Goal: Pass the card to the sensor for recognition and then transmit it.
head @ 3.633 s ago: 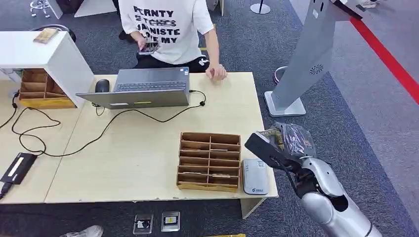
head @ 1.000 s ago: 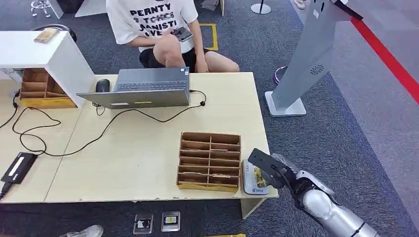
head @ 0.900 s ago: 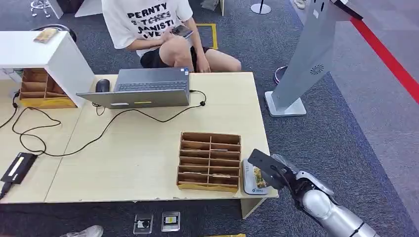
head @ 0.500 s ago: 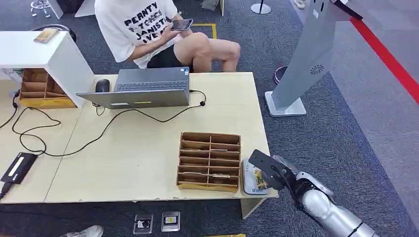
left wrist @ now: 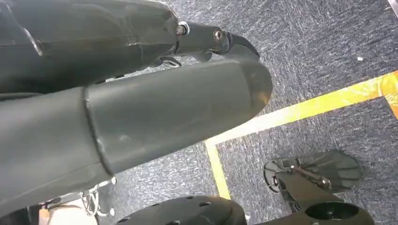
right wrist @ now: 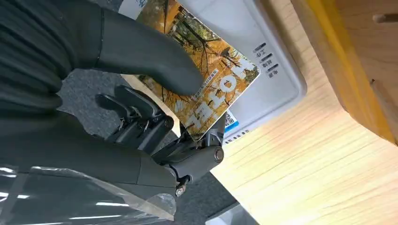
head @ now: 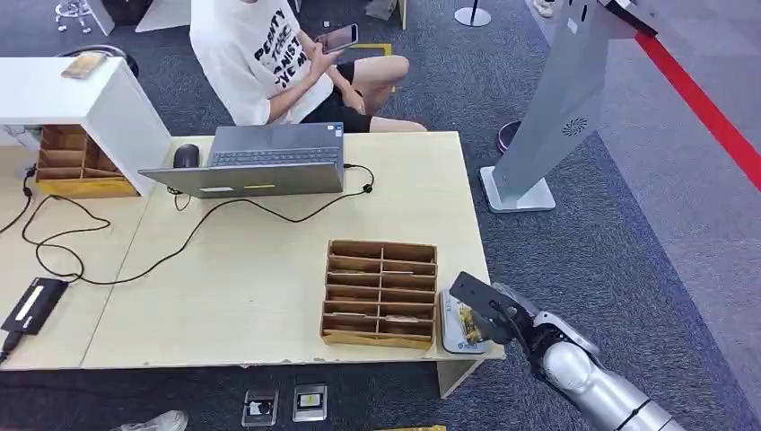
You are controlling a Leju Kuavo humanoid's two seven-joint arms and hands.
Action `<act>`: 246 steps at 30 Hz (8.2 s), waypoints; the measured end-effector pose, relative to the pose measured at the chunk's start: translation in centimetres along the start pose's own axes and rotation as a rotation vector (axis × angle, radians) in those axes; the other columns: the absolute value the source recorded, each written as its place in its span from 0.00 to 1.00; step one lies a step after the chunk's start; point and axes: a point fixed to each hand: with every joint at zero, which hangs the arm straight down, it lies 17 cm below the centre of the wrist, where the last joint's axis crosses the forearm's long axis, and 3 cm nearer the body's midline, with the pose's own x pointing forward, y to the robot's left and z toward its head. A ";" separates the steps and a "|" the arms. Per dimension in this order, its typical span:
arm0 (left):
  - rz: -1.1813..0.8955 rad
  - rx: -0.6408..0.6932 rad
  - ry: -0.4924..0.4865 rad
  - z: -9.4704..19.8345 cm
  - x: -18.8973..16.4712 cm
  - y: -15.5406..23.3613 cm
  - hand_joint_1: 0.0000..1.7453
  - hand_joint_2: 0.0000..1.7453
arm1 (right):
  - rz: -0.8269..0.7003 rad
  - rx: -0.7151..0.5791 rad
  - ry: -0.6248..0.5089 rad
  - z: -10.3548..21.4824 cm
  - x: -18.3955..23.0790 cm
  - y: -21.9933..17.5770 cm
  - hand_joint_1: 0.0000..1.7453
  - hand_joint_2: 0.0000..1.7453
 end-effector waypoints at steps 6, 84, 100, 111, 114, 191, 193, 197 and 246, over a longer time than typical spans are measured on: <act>-0.007 -0.001 -0.001 0.0 0.2 0.0 0.00 0.00 | -0.009 -0.002 0.006 -0.2 -0.2 0.1 1.00 1.00; -0.019 -0.016 -0.005 0.1 0.6 -0.1 0.00 0.00 | -0.047 -0.018 0.013 -0.2 0.5 1.2 1.00 1.00; -0.023 -0.016 -0.006 0.1 0.6 -0.1 0.00 0.00 | -0.050 -0.022 0.014 -0.2 0.4 1.3 1.00 1.00; -0.022 -0.013 -0.005 0.1 0.6 -0.1 0.00 0.00 | -0.048 -0.021 0.013 -0.2 0.5 1.3 1.00 1.00; -0.022 -0.013 -0.005 0.1 0.6 -0.1 0.00 0.00 | -0.047 -0.021 0.013 -0.2 0.4 1.3 1.00 1.00; -0.051 -0.026 -0.018 0.2 1.3 -0.1 0.00 0.00 | -0.067 -0.035 0.037 0.4 -0.4 1.7 1.00 1.00; -0.051 -0.025 -0.020 0.2 1.4 -0.1 0.00 0.00 | -0.067 -0.035 0.038 0.4 -0.4 1.7 1.00 1.00; -0.055 -0.027 -0.023 0.2 1.6 -0.1 0.00 0.00 | -0.068 -0.035 0.038 0.4 -0.5 1.7 1.00 1.00; -0.048 -0.029 -0.020 0.2 1.6 -0.1 0.00 0.00 | -0.076 -0.023 0.025 0.3 0.0 1.7 1.00 1.00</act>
